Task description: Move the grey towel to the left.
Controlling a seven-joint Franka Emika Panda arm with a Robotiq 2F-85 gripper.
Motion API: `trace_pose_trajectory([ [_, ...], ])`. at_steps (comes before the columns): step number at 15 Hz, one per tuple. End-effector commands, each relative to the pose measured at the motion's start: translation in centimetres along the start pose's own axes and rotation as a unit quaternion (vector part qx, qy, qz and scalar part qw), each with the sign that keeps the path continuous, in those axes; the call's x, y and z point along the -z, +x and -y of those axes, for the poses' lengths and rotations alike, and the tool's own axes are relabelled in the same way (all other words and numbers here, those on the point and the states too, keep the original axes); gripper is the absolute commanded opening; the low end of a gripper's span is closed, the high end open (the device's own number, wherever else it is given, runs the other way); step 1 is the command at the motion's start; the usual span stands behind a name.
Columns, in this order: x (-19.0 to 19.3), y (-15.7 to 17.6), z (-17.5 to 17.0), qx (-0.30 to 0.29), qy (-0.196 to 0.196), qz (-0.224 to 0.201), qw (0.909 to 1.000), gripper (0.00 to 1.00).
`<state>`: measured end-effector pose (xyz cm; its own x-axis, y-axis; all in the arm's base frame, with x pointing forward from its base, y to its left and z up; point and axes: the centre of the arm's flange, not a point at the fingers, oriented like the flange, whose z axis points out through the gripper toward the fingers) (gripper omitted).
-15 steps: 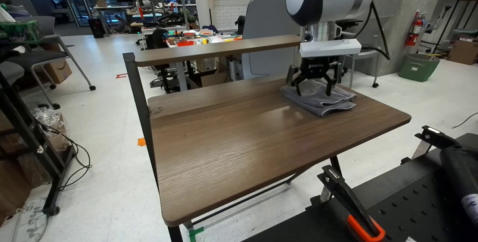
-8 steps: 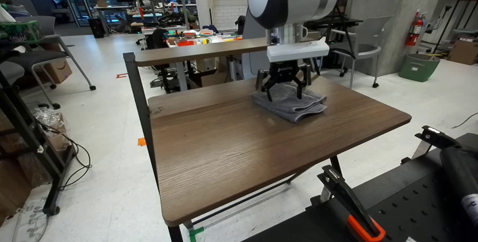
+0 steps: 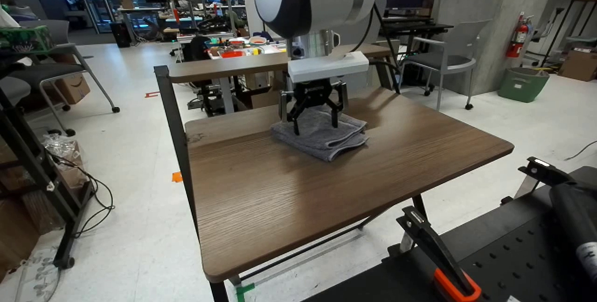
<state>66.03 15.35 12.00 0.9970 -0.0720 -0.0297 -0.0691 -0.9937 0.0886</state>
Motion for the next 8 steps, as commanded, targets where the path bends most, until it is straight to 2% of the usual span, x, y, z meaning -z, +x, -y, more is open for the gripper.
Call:
trace_pose_trajectory([
  [1, 3.1, -0.2, 0.4, 0.012, -0.011, -0.01, 0.9998, 1.0],
  [3, 6.6, -1.2, 0.3, 0.021, -0.003, -0.029, 0.9994, 1.0],
  [5, 9.9, -2.5, -1.7, 0.046, -0.018, -0.038, 0.9981, 1.0],
  [6, 6.1, 0.2, 0.3, 0.026, -0.007, -0.04, 0.9988, 1.0],
  [8, 7.7, 0.1, -0.1, 0.026, -0.005, -0.046, 0.9986, 1.0],
])
